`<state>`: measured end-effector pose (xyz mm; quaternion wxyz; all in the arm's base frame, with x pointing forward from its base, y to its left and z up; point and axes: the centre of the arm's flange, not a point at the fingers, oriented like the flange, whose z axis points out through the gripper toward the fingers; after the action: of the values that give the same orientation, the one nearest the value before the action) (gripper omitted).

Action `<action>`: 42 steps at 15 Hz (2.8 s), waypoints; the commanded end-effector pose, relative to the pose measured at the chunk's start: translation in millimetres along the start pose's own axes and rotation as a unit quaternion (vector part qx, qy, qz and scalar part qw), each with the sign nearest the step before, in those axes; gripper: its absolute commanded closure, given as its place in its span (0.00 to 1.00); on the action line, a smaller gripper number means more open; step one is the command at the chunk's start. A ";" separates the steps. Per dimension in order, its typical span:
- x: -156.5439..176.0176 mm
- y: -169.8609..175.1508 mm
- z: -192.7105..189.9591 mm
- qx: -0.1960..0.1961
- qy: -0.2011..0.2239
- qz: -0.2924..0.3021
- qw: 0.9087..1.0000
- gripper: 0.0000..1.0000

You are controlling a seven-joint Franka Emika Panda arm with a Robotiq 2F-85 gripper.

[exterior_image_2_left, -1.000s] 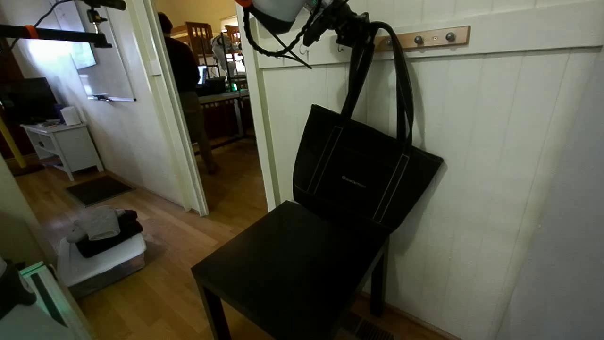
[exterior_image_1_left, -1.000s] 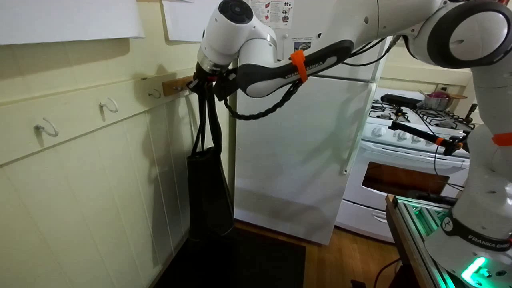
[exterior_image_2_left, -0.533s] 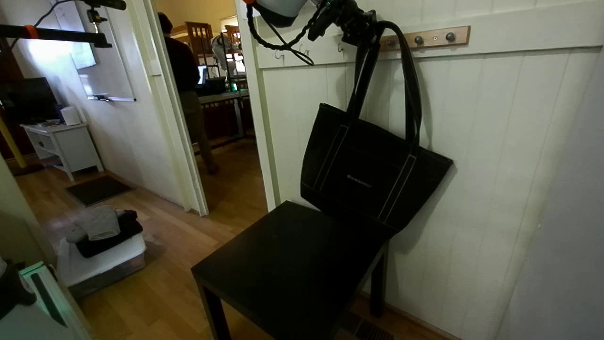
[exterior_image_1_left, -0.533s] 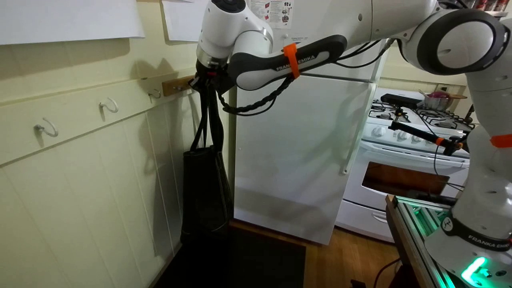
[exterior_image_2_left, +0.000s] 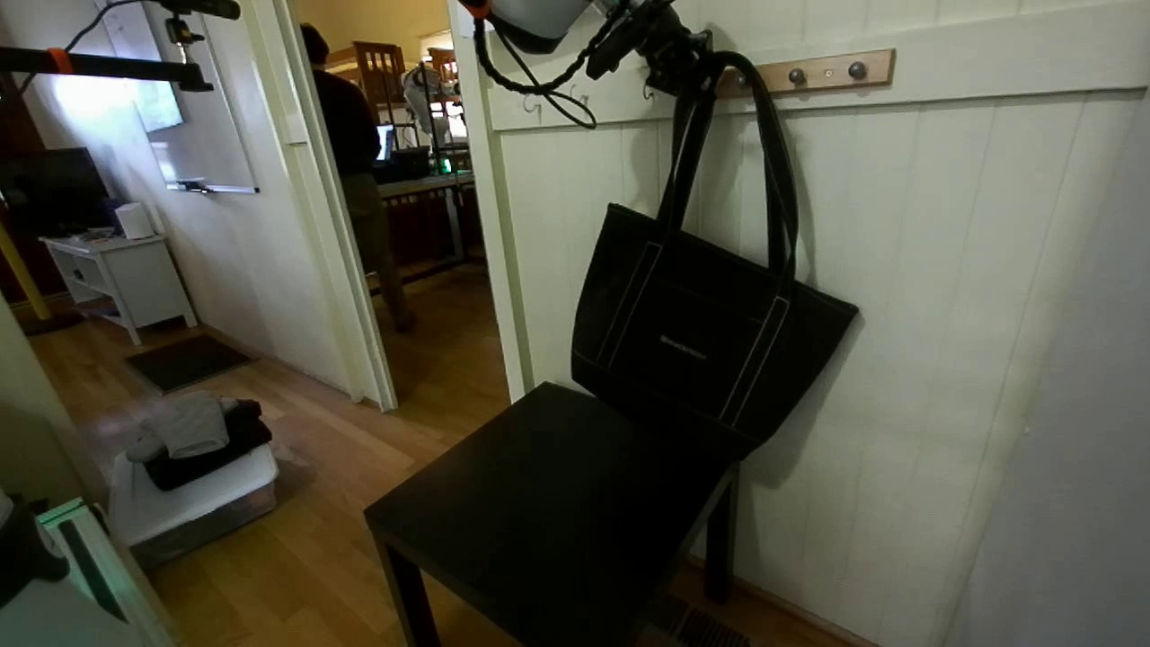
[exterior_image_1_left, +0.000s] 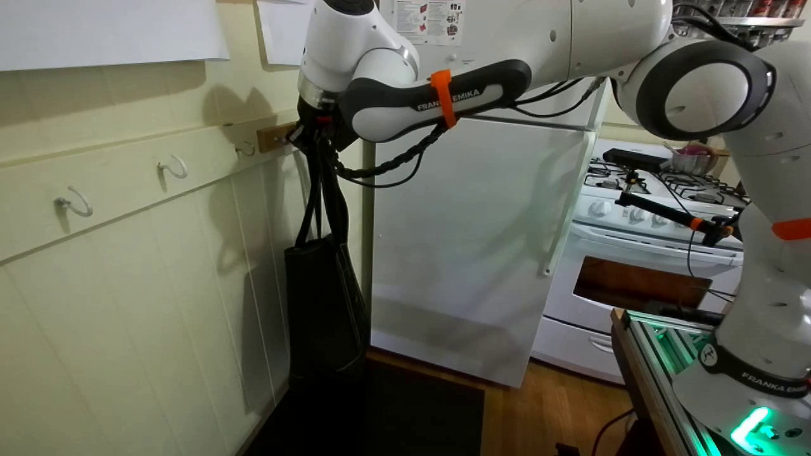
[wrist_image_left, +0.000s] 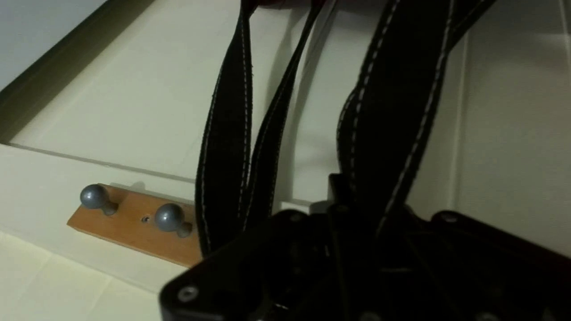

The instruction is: Move the bag to the second hook from the initial one

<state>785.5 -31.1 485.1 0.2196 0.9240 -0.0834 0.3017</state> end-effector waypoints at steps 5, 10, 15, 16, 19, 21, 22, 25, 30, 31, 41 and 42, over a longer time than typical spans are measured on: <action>23.5 4.2 18.1 -0.005 -0.024 -0.008 1.000 0.98; 36.3 11.1 18.4 -0.007 -0.019 0.001 1.000 0.98; 48.6 5.5 20.7 -0.004 -0.026 0.001 1.000 0.98; 49.6 2.9 21.2 -0.002 -0.027 0.000 1.000 0.98; 49.6 -11.1 25.8 0.005 -0.029 -0.009 1.000 0.98; 48.0 -17.0 31.3 0.006 -0.033 -0.016 0.999 0.98; 46.9 -17.9 33.7 0.007 -0.036 -0.020 0.999 0.98; 45.4 -16.8 38.2 0.006 -0.041 -0.029 0.999 0.98; 39.4 -18.8 43.9 0.004 -0.053 -0.039 0.998 0.66; 37.8 -20.0 44.7 0.005 -0.056 -0.041 0.998 0.59; 14.2 -38.5 33.4 0.000 -0.106 -0.042 0.994 0.00; 9.6 -39.8 32.7 -0.004 -0.117 -0.043 0.992 0.00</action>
<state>813.7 -18.7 451.7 0.2270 0.9485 -0.0592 0.2130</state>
